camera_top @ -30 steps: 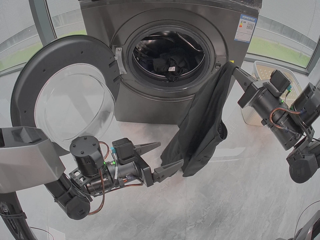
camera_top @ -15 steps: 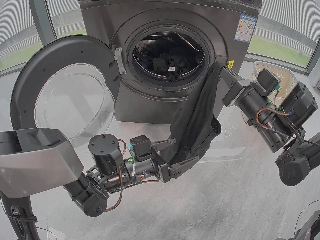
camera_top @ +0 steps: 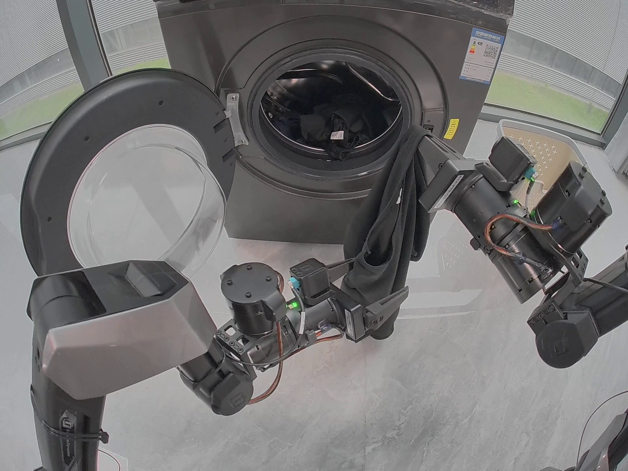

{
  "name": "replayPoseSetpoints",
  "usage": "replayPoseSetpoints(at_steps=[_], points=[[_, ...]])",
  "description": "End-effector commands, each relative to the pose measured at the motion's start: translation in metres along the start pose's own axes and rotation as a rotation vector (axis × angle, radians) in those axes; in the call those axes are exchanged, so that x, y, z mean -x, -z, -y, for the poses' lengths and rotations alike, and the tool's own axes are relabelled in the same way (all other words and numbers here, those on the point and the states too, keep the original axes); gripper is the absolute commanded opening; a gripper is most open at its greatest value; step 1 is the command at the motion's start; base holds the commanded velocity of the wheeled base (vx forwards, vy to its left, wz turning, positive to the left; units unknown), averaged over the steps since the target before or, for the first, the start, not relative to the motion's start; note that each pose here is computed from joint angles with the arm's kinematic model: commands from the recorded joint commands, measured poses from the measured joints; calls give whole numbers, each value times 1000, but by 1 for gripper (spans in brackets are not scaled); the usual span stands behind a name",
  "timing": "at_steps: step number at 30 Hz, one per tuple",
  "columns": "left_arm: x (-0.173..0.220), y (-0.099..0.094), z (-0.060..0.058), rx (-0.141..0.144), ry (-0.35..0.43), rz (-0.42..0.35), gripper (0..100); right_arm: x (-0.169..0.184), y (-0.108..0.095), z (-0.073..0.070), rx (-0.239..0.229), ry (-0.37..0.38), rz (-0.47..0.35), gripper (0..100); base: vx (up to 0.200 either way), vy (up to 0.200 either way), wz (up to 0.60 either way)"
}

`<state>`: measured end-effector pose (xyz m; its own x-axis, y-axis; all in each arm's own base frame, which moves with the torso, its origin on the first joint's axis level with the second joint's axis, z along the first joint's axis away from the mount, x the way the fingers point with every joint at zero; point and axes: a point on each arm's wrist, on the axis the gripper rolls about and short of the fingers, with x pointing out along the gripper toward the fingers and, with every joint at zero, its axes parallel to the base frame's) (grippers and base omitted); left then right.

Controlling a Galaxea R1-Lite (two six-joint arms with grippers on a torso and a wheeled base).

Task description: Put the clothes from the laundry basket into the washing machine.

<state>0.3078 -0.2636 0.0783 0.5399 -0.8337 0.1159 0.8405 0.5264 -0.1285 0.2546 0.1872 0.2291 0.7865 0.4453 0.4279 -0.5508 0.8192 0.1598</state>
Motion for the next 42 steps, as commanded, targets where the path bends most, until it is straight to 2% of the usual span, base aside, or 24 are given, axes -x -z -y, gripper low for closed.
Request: replayPoseSetpoints(at_steps=[1, 10, 14, 17, 24, 25, 31, 35, 36, 42], points=[[-8, 17, -16, -32, -45, -9, 100, 1, 1, -3, -4, -9, -5, 0, 0, 0, 0], [-2, 11, -29, -58, -83, 11, 100, 1, 1, -1, -1, -5, -4, 0, 0, 0, 0], [4, 6, -34, -94, -104, 20, 100, 1, 1, 0, 1, -4, -6, 0, 0, 0, 0], [5, 4, -34, -103, -105, 23, 100, 1, 2, -1, -1, -8, -6, 0, 0, 0, 0], [1, 12, -33, -98, -95, 6, 100, 1, 2, -2, -2, -8, -6, 0, 0, 0, 0], [-2, 18, -34, -96, -92, 0, 100, 1, 2, -2, -3, -8, -5, 0, 0, 0, 0], [-9, 21, -28, -94, -71, 1, 100, 1, 2, 0, 0, -3, -4, 0, 0, 0, 0], [-13, 21, -31, -95, -76, 7, 100, 1, 2, 0, 0, -5, -3, 0, 0, 0, 0], [-14, 20, -33, -97, -79, 12, 0, 1, 2, 0, 1, -4, -4, 0, 0, 0, 0], [-15, 17, -33, -99, -80, 22, 0, 1, 2, 2, 3, 0, -6, 0, 0, 0, 0]])
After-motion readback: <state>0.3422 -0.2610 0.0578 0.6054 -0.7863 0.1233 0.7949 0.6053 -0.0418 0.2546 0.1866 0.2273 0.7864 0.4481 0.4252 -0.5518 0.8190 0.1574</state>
